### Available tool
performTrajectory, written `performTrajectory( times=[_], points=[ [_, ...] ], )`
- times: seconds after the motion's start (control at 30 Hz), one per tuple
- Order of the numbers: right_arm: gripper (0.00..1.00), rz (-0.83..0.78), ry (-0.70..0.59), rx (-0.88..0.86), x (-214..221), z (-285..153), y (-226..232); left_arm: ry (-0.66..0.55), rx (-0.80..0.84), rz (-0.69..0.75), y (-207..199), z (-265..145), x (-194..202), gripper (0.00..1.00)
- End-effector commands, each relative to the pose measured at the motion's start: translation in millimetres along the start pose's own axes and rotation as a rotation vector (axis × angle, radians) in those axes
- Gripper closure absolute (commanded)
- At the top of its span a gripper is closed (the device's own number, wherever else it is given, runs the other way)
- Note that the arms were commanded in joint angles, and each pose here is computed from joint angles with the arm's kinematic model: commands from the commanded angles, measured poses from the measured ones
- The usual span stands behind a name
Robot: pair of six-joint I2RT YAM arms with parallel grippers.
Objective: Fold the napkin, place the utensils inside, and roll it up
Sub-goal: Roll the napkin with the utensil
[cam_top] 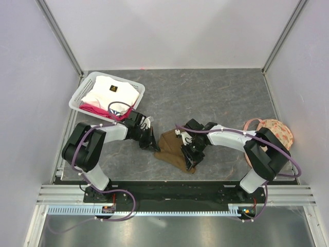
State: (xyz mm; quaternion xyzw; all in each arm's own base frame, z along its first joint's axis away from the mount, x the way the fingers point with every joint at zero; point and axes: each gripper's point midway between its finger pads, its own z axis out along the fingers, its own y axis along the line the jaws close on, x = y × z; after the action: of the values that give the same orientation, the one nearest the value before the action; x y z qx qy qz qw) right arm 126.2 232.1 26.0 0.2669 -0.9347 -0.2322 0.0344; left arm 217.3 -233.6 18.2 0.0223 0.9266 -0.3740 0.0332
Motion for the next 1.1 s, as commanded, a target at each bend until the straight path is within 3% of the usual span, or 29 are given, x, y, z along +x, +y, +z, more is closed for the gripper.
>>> performTrajectory(
  times=[0.0, 0.13, 0.27, 0.47, 0.6, 0.73, 1.07],
  points=[
    [0.68, 0.057, 0.115, 0.062, 28.6, 9.7, -27.0, 0.030, -0.142, 0.000, 36.1, 3.5, 8.1, 0.98],
    [0.59, 0.053, 0.082, 0.087, 19.6, -0.1, -26.9, 0.035, -0.124, 0.004, 32.7, 4.0, 6.2, 0.98],
    [0.35, 0.005, -0.031, 0.144, -17.4, -30.8, -19.1, 0.055, -0.108, -0.002, 31.0, 6.7, 6.8, 0.98],
    [0.26, -0.181, -0.261, 0.266, -78.7, -79.7, 4.4, 0.077, -0.100, -0.004, 29.3, 7.6, 7.4, 0.98],
    [0.25, -0.394, -0.353, 0.396, -94.4, -72.9, 33.5, 0.082, -0.100, -0.002, 28.6, 8.3, 6.4, 0.98],
    [0.25, -0.504, -0.423, 0.481, -104.4, -51.7, 45.4, 0.086, -0.094, 0.001, 26.8, 7.6, 6.1, 0.98],
    [0.31, -0.647, -0.346, 0.499, -89.2, 9.3, 53.7, 0.083, -0.090, 0.005, 25.1, 7.0, 3.8, 0.98]
  ],
)
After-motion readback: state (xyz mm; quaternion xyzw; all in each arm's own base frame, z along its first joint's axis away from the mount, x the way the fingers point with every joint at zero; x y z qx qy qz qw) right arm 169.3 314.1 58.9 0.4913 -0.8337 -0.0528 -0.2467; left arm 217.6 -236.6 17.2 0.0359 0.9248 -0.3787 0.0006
